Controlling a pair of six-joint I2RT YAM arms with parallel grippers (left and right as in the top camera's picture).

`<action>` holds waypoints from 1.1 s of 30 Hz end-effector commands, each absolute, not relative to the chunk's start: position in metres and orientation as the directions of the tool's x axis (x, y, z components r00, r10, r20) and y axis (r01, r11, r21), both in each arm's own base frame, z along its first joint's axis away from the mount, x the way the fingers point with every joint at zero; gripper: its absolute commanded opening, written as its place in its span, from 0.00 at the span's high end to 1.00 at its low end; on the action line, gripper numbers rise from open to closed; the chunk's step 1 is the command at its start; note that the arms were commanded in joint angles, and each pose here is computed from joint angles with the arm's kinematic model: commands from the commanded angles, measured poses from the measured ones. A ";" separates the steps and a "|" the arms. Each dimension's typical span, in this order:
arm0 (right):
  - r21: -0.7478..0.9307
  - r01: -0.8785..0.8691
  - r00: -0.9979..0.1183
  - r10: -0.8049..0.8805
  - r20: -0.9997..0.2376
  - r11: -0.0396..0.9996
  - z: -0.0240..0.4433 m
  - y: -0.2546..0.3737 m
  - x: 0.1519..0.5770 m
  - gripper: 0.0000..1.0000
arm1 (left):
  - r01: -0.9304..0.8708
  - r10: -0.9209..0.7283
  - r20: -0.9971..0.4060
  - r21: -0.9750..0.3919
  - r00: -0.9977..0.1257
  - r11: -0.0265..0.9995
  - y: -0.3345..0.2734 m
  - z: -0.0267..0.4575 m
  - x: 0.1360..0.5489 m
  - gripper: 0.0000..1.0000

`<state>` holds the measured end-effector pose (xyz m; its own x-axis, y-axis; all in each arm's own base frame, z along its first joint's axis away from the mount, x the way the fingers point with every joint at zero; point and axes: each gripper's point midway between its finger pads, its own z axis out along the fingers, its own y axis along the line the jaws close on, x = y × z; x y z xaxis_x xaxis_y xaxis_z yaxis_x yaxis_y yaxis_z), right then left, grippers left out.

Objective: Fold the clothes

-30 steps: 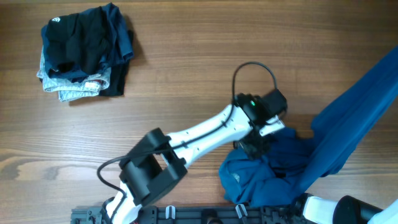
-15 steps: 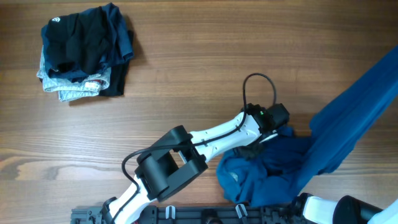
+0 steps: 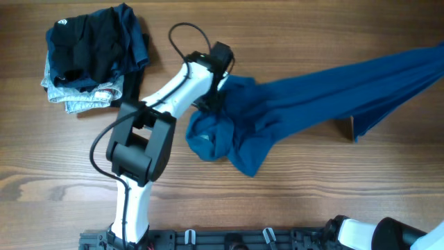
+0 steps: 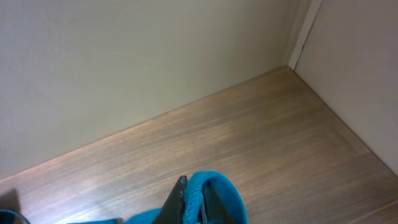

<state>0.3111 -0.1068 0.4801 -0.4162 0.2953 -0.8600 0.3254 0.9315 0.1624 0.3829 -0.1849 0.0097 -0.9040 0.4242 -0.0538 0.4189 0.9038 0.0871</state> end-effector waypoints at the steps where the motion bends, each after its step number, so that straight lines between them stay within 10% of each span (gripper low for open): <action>1: 0.168 0.310 -0.426 0.295 -0.855 0.936 0.477 -0.107 0.318 0.96 | 0.328 0.339 -0.154 0.095 -0.928 0.940 -0.162 0.028 0.413 0.96; 8: 0.168 0.310 -0.424 0.294 -0.857 0.936 0.478 -0.107 0.318 0.96 | 0.256 0.248 -0.208 -0.015 -0.946 0.967 -0.151 0.060 0.430 0.31; 17: 0.151 0.301 -0.425 0.274 -0.863 0.941 0.479 -0.108 0.319 0.96 | 0.384 0.329 -0.230 -0.265 -0.916 0.884 -0.214 0.131 0.376 0.29; 33: 0.146 0.297 -0.415 0.265 -0.870 0.944 0.482 -0.108 0.320 0.96 | 0.666 0.641 -0.178 -0.183 -0.746 0.724 -0.280 0.062 0.313 0.31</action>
